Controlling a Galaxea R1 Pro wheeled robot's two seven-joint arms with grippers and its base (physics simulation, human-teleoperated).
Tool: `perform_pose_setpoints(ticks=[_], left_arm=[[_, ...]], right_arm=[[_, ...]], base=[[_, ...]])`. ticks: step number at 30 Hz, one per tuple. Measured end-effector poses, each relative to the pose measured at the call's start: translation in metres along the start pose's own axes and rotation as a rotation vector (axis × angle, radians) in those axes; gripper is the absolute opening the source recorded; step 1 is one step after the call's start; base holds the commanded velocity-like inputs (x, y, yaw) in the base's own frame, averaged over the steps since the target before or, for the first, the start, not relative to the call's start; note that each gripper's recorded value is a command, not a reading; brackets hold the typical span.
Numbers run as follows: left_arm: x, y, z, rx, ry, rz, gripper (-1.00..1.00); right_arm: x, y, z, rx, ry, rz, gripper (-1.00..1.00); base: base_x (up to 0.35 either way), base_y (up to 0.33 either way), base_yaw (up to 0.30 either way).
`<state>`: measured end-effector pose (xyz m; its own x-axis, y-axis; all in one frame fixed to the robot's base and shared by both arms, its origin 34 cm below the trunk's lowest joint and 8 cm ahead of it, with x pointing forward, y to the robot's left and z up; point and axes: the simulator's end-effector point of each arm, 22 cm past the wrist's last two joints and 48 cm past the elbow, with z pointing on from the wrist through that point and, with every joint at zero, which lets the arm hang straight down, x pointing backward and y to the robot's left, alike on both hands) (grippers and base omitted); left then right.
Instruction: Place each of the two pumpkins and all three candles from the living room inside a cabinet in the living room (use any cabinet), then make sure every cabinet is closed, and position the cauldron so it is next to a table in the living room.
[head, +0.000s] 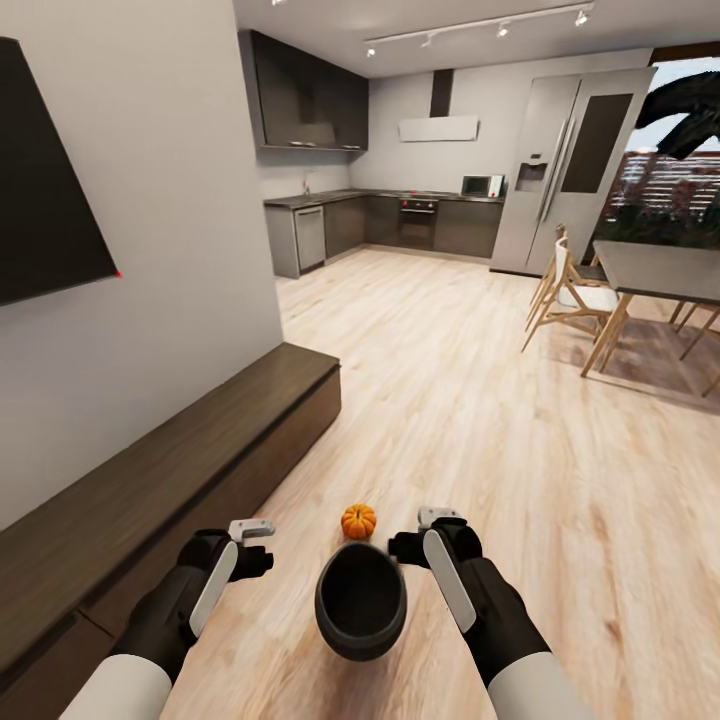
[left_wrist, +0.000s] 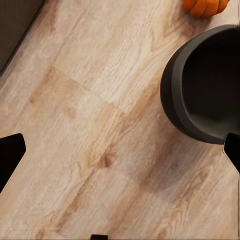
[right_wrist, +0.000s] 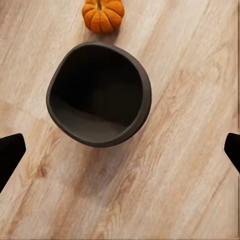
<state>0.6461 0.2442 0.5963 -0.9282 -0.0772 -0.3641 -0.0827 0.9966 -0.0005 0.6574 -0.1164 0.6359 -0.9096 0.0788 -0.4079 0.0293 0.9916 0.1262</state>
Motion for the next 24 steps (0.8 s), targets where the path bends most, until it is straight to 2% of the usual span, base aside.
perform_pose_setpoints(ticks=[10,14,19,24], left_arm=[[-0.003,-0.001,0.000,0.003,-0.013,-0.005,1.00],[-0.008,-0.003,0.000,0.012,-0.037,-0.016,1.00],[-0.009,-0.005,0.000,0.018,-0.041,-0.020,1.00],[-0.005,-0.005,0.008,0.019,-0.042,-0.021,1.00]], right_arm=[[0.000,0.000,0.000,0.000,0.000,-0.001,1.00],[0.001,0.002,0.001,-0.001,0.002,-0.007,1.00],[0.000,0.002,0.002,0.000,-0.009,-0.001,1.00],[0.004,0.001,0.011,-0.001,-0.012,0.001,1.00]], base=[[0.214,-0.199,0.000],[0.020,-0.019,0.000],[0.001,-0.001,0.000],[0.000,0.000,0.000]])
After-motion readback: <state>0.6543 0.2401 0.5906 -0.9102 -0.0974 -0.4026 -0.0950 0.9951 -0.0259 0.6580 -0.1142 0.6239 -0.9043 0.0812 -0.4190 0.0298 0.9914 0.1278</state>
